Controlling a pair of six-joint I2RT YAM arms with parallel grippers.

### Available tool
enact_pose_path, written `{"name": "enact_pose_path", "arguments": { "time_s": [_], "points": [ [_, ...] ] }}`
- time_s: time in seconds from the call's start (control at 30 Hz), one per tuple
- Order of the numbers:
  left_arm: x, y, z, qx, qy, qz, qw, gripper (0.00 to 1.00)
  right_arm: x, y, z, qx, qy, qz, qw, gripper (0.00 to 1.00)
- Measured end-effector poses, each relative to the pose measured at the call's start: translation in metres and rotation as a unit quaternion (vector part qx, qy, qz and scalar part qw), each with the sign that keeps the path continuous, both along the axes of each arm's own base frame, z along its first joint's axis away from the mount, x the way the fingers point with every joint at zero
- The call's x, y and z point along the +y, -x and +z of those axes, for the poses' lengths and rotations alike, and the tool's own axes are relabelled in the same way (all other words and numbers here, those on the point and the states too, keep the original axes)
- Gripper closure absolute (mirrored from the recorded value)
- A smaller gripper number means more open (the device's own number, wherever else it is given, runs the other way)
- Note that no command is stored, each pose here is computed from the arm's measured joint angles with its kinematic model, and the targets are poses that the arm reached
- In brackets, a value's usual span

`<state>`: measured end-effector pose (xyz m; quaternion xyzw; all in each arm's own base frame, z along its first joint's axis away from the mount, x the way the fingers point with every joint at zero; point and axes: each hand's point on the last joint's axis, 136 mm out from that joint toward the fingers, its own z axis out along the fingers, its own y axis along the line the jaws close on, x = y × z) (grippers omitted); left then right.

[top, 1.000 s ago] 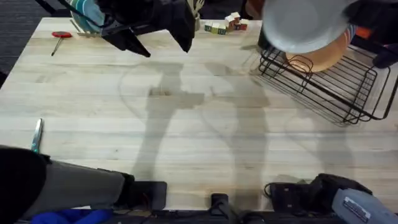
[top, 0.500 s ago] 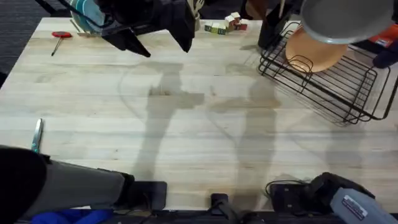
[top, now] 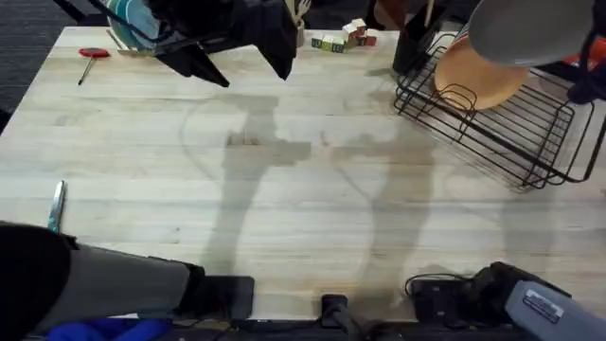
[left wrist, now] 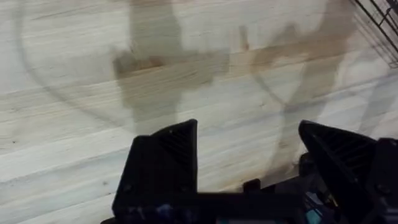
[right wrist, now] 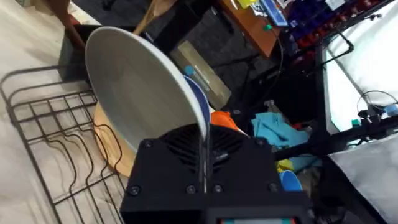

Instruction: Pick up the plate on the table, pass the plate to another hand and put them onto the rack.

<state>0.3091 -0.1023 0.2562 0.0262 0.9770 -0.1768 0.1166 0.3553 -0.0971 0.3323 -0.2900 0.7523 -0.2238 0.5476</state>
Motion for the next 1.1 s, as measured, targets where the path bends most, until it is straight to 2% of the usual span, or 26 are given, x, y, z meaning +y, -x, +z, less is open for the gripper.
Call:
{"name": "enact_pose_path", "arguments": {
  "time_s": [0.53,1.1],
  "points": [
    [0.000,0.000,0.000,0.000,0.000,0.000,1.000,0.007,-0.020,-0.041,-0.053,0.048,-0.018,0.002,0.999,0.973],
    [0.000,0.000,0.000,0.000,0.000,0.000,1.000,0.008,-0.028,-0.058,-0.108,0.111,-0.049,0.002,0.993,0.973]
  ]
}}
